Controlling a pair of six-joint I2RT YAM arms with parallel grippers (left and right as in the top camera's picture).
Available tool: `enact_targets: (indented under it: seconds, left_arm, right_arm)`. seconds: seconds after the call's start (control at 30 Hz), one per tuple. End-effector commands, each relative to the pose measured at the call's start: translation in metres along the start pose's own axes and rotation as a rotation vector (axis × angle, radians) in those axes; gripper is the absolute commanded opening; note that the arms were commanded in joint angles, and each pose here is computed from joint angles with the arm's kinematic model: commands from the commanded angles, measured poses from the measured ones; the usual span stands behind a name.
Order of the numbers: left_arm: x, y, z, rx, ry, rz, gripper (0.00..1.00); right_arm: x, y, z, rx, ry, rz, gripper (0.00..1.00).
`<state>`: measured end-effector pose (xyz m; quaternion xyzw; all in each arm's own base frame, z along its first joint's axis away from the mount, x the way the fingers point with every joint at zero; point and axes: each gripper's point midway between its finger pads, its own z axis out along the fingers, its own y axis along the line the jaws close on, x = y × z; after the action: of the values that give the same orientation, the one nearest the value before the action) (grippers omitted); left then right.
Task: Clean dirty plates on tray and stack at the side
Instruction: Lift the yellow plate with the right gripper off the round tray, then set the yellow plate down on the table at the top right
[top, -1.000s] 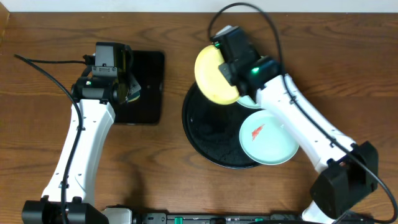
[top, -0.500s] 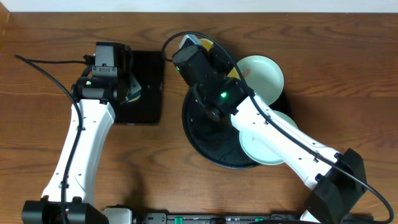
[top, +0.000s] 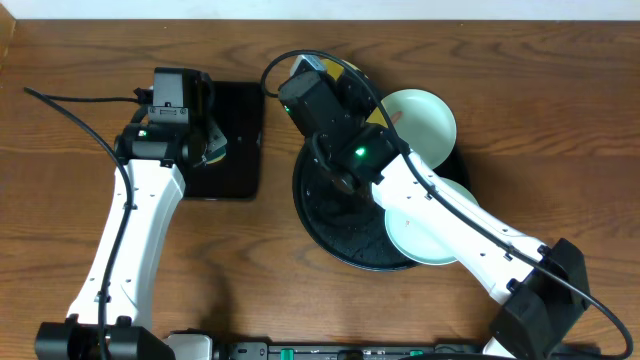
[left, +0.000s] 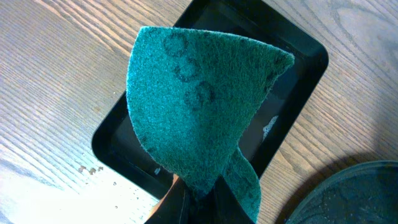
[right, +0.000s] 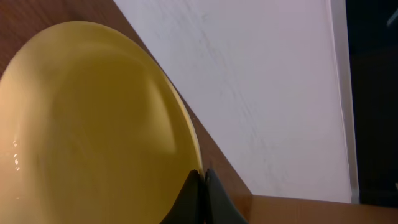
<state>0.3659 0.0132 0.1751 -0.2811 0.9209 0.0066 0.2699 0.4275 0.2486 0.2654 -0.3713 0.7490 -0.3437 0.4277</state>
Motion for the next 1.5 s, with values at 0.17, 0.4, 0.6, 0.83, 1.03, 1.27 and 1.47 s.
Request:
enact_targets:
  seconds: [0.17, 0.4, 0.6, 0.83, 1.03, 1.27, 1.47]
  left_arm:
    - [0.001, 0.002, 0.002, -0.008, 0.004, -0.017, 0.08]
    - [0.001, 0.002, 0.003, -0.009, 0.007, -0.017, 0.07]
    - [0.003, 0.002, 0.008, -0.017, 0.018, -0.014, 0.07]
    - [0.004, 0.002, 0.011, -0.022, 0.025, -0.012, 0.08]
    - [0.004, 0.002, 0.011, -0.022, 0.025, -0.012, 0.07]
    - [0.005, 0.003, 0.011, -0.022, 0.026, -0.012, 0.08]
    - [0.004, 0.003, 0.011, -0.022, 0.025, -0.012, 0.07]
  right_arm:
    - [0.014, -0.032, 0.015, 0.013, 0.019, 0.395, 0.01]
    - [0.063, -0.019, 0.072, -0.407, 0.12, 0.87, 0.01]
    - [0.148, -0.072, 0.114, -0.652, 0.187, 1.32, 0.01]
    - [0.282, -0.127, 0.145, -0.448, 0.341, 1.617, 0.01]
    - [0.369, -0.129, 0.162, -0.194, 0.533, 1.706, 0.01]
    - [0.411, -0.085, 0.188, -0.135, 0.706, 1.668, 0.01]
    - [0.42, -0.048, 0.203, -0.203, 0.78, 1.663, 0.12]
